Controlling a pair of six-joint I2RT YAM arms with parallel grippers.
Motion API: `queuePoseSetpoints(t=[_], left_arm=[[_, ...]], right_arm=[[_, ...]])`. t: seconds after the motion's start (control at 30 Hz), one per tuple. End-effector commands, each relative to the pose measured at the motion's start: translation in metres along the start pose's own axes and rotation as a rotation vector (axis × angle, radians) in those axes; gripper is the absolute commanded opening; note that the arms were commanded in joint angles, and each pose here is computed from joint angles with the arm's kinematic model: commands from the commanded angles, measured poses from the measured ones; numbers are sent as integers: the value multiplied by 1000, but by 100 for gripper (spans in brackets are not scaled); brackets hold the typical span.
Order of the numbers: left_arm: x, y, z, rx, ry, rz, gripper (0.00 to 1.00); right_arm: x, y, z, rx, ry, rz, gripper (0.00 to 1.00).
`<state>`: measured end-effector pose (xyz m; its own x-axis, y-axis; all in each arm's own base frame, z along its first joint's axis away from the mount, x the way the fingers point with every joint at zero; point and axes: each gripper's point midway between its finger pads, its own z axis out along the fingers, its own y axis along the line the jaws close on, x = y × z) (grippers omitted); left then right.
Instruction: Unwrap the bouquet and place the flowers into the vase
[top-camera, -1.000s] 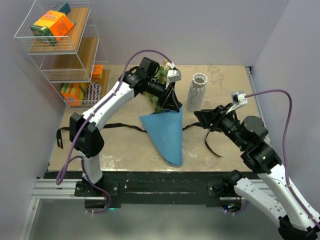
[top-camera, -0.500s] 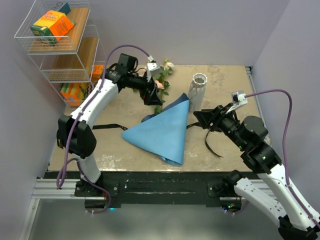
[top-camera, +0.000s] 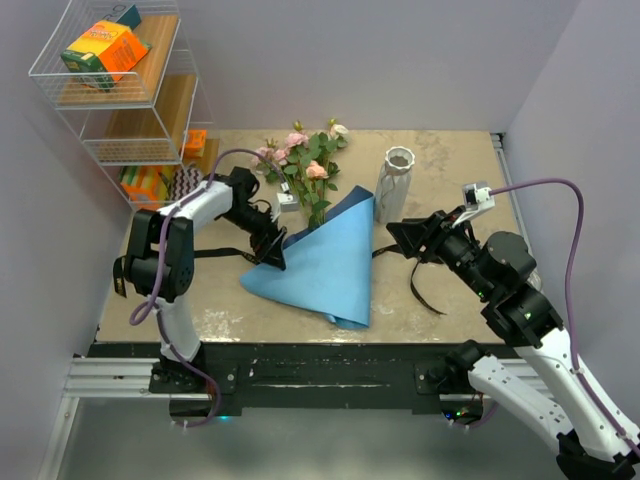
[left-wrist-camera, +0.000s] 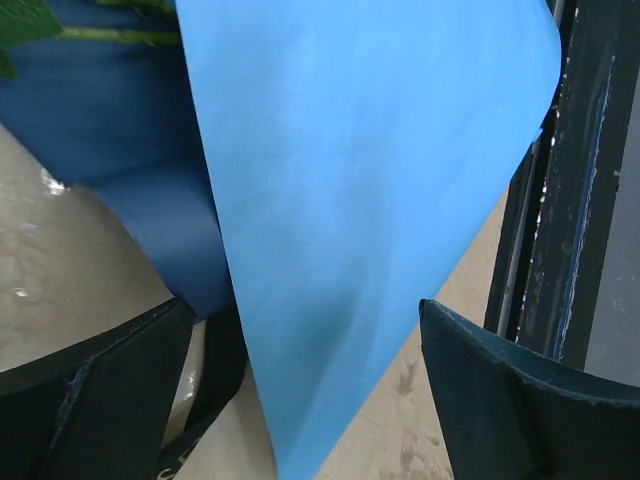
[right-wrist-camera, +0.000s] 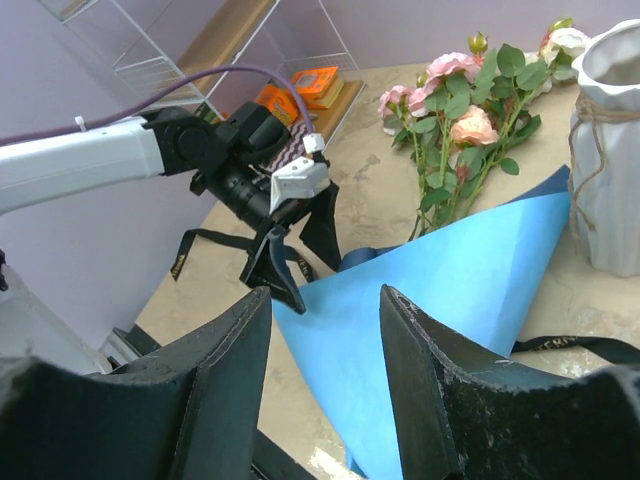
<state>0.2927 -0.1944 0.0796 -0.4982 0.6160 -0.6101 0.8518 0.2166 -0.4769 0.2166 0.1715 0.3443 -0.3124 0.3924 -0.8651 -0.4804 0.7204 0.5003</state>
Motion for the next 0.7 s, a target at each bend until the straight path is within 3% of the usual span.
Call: queuePoseSetpoints(t=[0.0,0.27,0.47,0.6,0.67], left_arm=[[-2,-7,-9,-28,-27,99,99],[12,-7,-7,-35,9,91,96],[5,2,-30,-149,-9,78,95],[19,-17,-28,-99,7,77,83],[26,-21,-26,-80,19,74,83]], right_arm=[[-8,6,1,-32,-34,1,51],[-7,8,1,-40,-30,7,50],[-5,7,0,-41,-27,12,49],[-6,8,-2,-42,-33,11,49],[-7,9,-2,-45,-35,13,49]])
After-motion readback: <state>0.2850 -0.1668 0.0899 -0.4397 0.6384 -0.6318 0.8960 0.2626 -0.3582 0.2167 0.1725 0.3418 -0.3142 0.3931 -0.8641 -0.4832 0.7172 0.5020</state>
